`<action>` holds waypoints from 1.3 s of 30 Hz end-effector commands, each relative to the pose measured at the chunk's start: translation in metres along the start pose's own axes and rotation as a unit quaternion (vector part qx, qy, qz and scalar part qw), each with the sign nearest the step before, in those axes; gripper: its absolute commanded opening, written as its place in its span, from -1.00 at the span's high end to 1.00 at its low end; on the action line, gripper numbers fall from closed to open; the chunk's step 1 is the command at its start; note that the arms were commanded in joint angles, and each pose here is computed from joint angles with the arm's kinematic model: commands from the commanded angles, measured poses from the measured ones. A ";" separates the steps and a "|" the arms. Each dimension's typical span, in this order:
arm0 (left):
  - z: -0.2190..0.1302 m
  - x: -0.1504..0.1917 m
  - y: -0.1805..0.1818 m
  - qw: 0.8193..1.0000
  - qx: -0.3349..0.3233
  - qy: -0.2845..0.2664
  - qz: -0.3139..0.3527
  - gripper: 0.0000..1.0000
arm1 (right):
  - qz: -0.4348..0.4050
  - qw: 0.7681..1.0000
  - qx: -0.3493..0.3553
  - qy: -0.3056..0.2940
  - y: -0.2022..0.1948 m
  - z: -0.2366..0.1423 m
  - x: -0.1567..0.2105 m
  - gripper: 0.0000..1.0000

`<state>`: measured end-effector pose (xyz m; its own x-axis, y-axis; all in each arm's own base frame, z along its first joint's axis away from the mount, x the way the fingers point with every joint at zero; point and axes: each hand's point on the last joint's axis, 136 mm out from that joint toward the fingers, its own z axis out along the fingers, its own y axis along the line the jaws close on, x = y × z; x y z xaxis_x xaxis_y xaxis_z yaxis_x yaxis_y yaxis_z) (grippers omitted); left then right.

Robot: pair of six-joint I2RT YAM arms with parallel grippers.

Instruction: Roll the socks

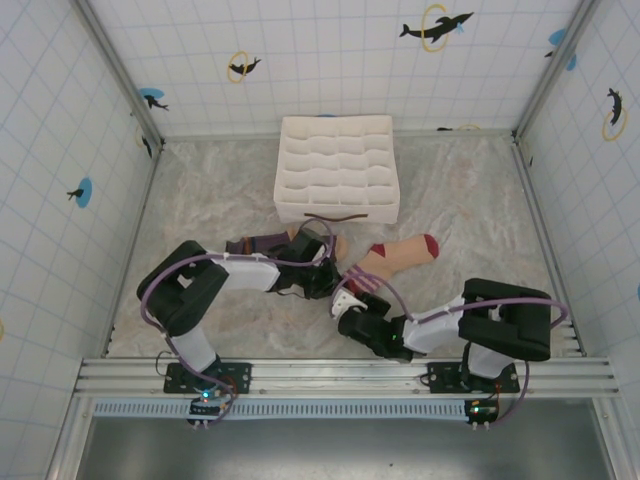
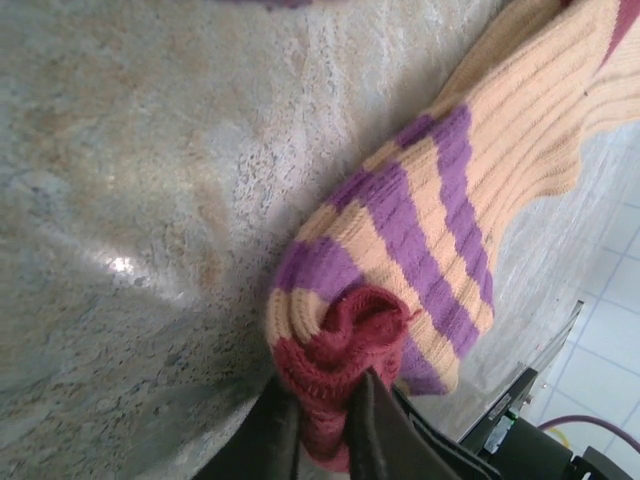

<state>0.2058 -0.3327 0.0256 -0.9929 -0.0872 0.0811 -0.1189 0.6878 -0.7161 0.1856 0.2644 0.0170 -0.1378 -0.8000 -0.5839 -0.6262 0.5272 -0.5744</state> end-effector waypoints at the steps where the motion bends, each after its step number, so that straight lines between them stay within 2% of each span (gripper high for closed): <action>1: -0.010 0.002 -0.004 1.000 0.007 -0.003 -0.002 0.29 | 0.045 0.998 -0.048 0.011 0.007 0.001 0.013 1.00; 3: -0.015 0.000 -0.006 1.000 0.005 -0.011 0.002 -0.21 | 0.074 0.994 -0.073 0.011 0.008 0.001 0.014 1.00; 4: -0.018 -0.002 -0.007 1.000 0.004 -0.017 0.006 -0.33 | 0.093 0.992 -0.090 0.012 0.009 0.001 0.015 1.00; 7: -0.028 -0.008 -0.011 0.999 0.006 -0.037 0.014 -0.53 | 0.149 0.979 -0.138 0.019 0.010 0.002 0.017 1.00; 11: -0.039 -0.017 -0.022 0.997 0.017 -0.068 0.037 -0.62 | 0.226 0.952 -0.206 0.030 0.013 0.002 0.020 1.00; 17: -0.045 -0.022 -0.029 0.993 0.035 -0.094 0.054 -0.59 | 0.334 0.902 -0.272 0.035 0.006 0.002 0.020 1.00; 26: -0.034 -0.023 -0.026 0.994 0.056 -0.089 0.041 -0.41 | 0.496 0.799 -0.340 0.011 -0.017 -0.004 0.013 1.00; 31: -0.030 -0.026 -0.036 0.992 0.068 -0.092 0.049 -0.24 | 0.583 0.732 -0.353 0.025 -0.033 0.000 0.019 1.00; 34: -0.024 -0.025 -0.040 0.992 0.068 -0.093 0.059 -0.22 | 0.637 0.683 -0.356 0.035 -0.042 0.003 0.023 1.00; 39: -0.013 -0.022 -0.041 0.992 0.064 -0.086 0.066 -0.18 | 0.701 0.623 -0.339 0.069 -0.052 0.013 0.036 1.00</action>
<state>0.2256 -0.3386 0.0558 -0.9866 -0.1299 -0.0989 -0.0030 0.6200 -0.7846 0.2261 0.2140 0.0219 -0.9327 0.2067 -0.2954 -0.1279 0.5765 0.8070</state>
